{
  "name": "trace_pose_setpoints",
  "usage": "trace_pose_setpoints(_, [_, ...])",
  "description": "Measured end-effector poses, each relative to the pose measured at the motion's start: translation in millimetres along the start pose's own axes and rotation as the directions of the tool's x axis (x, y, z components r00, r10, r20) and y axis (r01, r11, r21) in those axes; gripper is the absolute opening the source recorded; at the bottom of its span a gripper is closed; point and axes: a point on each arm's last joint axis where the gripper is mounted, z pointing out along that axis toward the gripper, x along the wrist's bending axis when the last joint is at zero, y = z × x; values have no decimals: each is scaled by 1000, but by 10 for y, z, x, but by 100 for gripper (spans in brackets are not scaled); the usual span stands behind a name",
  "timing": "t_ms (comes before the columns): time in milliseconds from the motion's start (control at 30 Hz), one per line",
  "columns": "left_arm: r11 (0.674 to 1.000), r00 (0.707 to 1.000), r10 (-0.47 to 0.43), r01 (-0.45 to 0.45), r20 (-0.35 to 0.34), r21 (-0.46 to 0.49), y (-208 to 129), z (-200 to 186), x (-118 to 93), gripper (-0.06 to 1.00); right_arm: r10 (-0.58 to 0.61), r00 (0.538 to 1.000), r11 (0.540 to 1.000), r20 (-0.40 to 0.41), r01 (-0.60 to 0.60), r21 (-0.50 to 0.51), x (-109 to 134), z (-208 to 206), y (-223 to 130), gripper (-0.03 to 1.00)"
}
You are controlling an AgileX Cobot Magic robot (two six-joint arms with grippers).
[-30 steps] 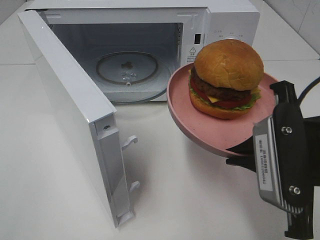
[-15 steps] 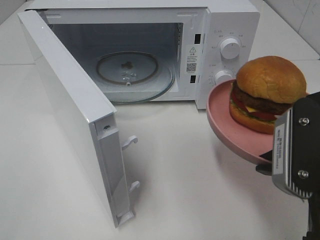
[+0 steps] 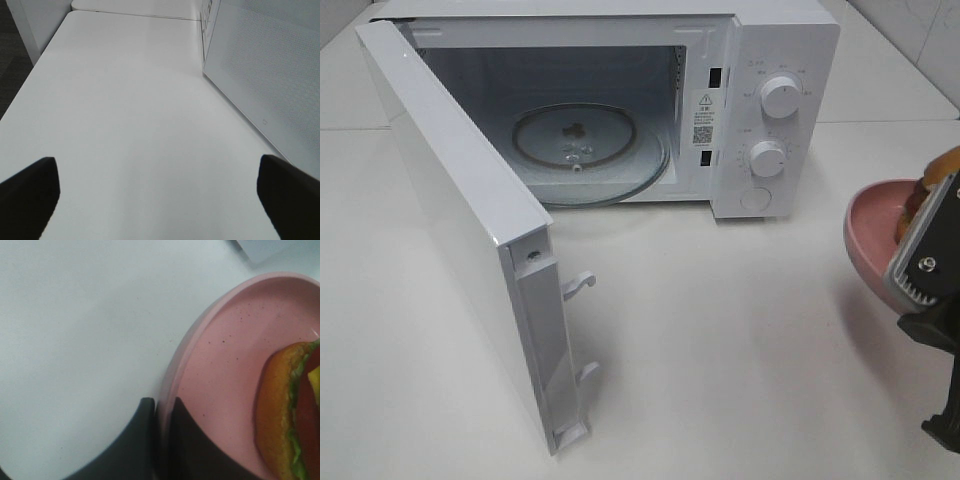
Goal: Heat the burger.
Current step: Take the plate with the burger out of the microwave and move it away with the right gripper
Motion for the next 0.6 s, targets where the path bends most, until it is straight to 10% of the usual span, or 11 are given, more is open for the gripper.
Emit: trace_pose_setpoints(600, [1000,1000,0,0,0,0,0,0,0,99,312,941,940,129,-326,98,-83,-24,-131,6])
